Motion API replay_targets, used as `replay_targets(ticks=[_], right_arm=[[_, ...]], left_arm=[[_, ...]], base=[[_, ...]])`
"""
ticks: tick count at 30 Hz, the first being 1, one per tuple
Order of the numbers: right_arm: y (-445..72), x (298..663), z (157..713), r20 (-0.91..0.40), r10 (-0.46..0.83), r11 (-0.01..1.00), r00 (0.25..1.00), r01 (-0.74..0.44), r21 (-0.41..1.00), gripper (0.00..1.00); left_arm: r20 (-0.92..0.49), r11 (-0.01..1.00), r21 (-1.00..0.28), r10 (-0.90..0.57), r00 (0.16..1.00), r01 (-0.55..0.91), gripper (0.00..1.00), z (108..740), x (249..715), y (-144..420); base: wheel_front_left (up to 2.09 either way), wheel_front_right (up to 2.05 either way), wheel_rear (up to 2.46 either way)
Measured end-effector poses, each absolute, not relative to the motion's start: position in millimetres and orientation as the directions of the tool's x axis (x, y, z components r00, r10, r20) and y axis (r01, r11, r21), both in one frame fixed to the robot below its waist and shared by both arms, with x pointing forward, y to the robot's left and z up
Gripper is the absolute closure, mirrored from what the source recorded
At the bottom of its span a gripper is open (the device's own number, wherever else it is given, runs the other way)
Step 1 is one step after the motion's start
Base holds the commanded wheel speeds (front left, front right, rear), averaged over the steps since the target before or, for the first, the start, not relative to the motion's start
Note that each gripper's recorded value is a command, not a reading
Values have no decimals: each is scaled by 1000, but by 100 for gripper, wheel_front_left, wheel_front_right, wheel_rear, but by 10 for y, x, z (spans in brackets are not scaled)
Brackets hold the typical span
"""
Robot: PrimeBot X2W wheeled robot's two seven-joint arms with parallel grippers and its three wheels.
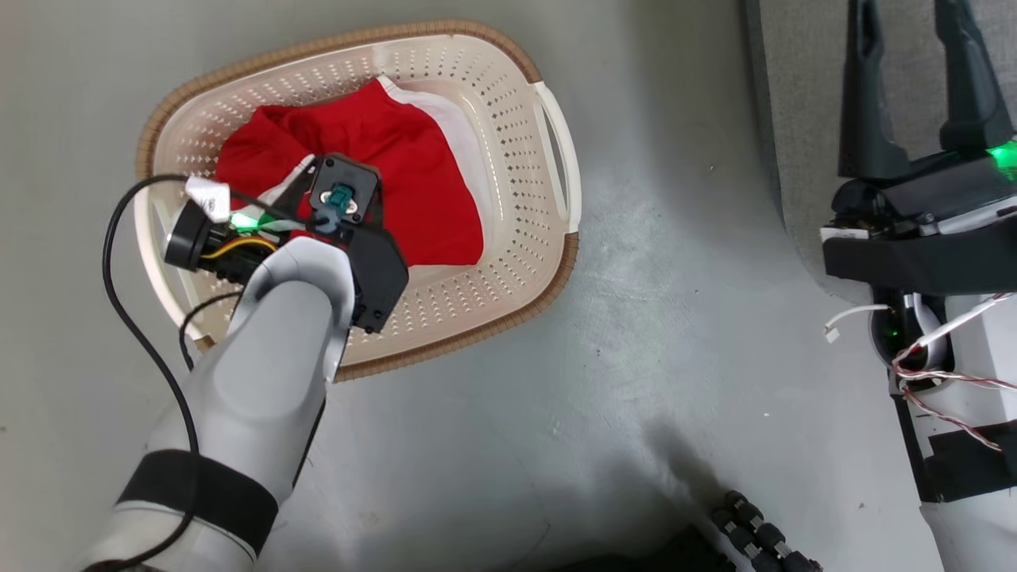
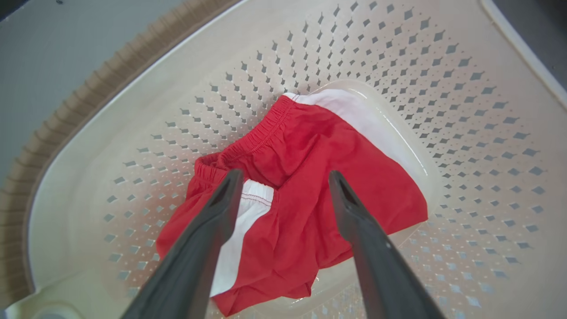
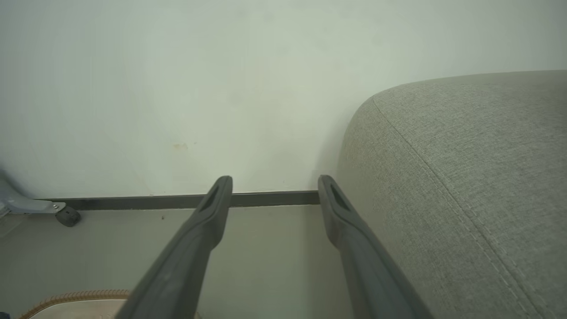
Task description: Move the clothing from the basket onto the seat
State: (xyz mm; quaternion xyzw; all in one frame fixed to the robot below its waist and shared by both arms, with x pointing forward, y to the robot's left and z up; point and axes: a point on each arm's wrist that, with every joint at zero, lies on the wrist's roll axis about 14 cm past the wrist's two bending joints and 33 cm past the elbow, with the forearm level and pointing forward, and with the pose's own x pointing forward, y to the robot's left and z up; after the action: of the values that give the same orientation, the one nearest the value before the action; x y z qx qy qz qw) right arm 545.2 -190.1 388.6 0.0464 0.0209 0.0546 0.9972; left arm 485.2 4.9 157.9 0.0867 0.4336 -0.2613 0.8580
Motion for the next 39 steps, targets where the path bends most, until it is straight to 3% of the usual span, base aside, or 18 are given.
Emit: replay_targets(ticks=[31, 32, 34, 35, 39], right_arm=[[-1834, 5477, 3630, -61, 130, 986, 990, -123, 110, 0], [-1840, 5478, 3627, -62, 129, 987, 990, -122, 109, 0], [-1852, 5473, 3615, -67, 126, 987, 990, -118, 107, 0], [-1862, 5470, 3610, -70, 123, 988, 990, -115, 106, 0], [-1884, 5468, 3635, -69, 118, 988, 991, -111, 105, 0]], left_arm=[[-947, 794, 29, -173, 272, 608, 0, 851, 4775, 389], [-948, 794, 24, -175, 266, 608, 4, 842, 4761, 373], [-948, 795, 18, -179, 262, 607, 75, 839, 4748, 349], [-948, 795, 16, -181, 263, 607, 100, 847, 4747, 337], [-939, 802, 5, -202, 279, 597, 100, 924, 4770, 267]], base=[[0, 0, 0], [0, 0, 0], [0, 0, 0], [0, 0, 0], [0, 0, 0]])
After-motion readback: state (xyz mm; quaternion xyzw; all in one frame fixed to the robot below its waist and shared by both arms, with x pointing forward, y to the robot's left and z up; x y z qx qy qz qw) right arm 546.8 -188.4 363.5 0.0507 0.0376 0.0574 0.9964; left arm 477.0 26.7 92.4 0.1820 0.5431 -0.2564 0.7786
